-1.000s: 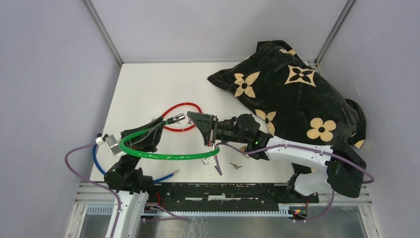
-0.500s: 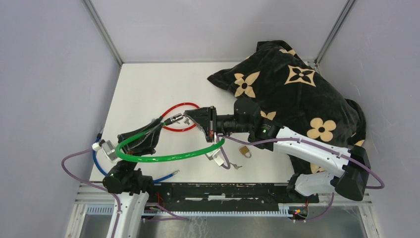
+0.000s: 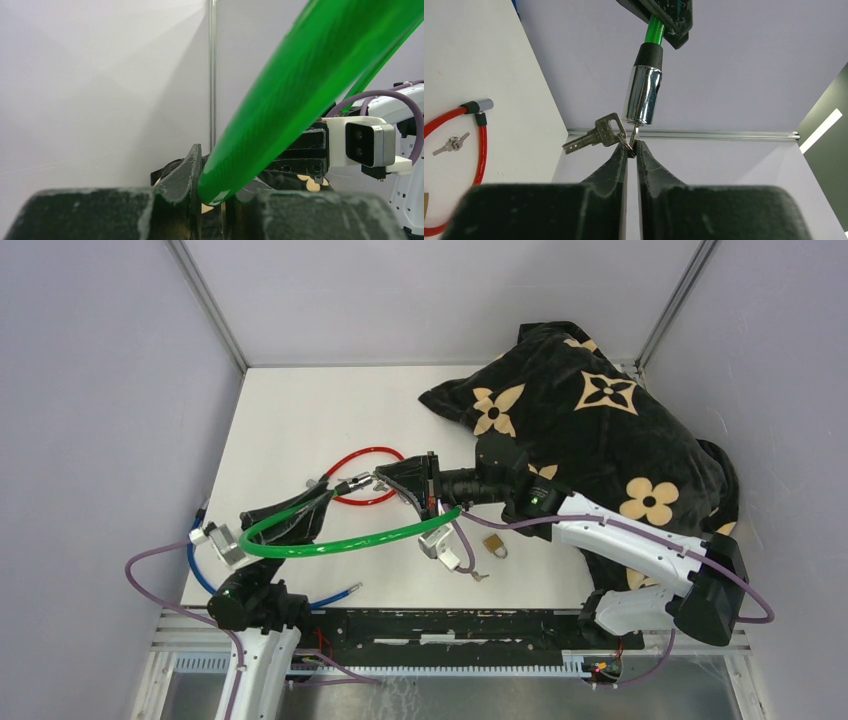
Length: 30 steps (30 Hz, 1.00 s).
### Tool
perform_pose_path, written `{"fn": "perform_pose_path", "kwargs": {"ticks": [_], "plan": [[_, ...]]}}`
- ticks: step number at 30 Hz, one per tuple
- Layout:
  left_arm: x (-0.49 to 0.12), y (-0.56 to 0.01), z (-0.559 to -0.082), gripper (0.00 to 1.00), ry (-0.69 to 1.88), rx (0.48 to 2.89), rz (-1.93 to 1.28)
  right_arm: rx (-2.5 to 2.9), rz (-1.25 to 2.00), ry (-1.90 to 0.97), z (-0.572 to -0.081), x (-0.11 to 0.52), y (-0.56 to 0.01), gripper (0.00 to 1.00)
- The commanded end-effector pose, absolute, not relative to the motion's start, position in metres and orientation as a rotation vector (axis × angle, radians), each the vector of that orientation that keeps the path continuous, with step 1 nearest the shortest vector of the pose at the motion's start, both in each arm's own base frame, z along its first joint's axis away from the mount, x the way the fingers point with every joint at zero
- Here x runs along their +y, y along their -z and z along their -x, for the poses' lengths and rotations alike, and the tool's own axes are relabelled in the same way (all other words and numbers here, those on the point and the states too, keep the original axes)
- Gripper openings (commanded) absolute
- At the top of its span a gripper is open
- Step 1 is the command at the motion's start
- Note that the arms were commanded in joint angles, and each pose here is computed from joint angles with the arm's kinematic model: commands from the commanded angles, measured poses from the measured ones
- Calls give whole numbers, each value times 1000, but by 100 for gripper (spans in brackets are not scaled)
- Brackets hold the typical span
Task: Lock with the key
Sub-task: Adjust the key in the lock.
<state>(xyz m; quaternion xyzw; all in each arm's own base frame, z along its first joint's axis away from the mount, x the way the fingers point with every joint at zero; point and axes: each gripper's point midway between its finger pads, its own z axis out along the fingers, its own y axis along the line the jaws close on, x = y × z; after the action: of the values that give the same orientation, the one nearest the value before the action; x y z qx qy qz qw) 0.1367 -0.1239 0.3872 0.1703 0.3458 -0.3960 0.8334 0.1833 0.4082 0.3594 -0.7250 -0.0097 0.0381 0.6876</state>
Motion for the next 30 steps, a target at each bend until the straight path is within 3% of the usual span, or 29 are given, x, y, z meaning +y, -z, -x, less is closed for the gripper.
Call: {"fn": "perform_pose_path", "kwargs": {"ticks": [1, 14, 20, 21, 22, 30], "plan": [[-122, -398, -129, 2, 830, 694, -362, -47, 1609, -140, -169, 412, -353, 18], [-120, -398, -131, 2, 850, 702, -335, 28, 1559, -33, -182, 396, -357, 47], [-120, -399, -130, 2, 852, 699, -336, 137, 1530, -1, -195, 387, -356, 74], [-120, -399, -130, 2, 853, 699, -336, 156, 1526, 1, -197, 386, -355, 81], [-120, -398, -130, 2, 854, 701, -334, 171, 1521, 6, -199, 385, -356, 97], [-120, -403, -126, 2, 854, 684, -336, 279, 1520, 227, -236, 365, -342, 98]]}}
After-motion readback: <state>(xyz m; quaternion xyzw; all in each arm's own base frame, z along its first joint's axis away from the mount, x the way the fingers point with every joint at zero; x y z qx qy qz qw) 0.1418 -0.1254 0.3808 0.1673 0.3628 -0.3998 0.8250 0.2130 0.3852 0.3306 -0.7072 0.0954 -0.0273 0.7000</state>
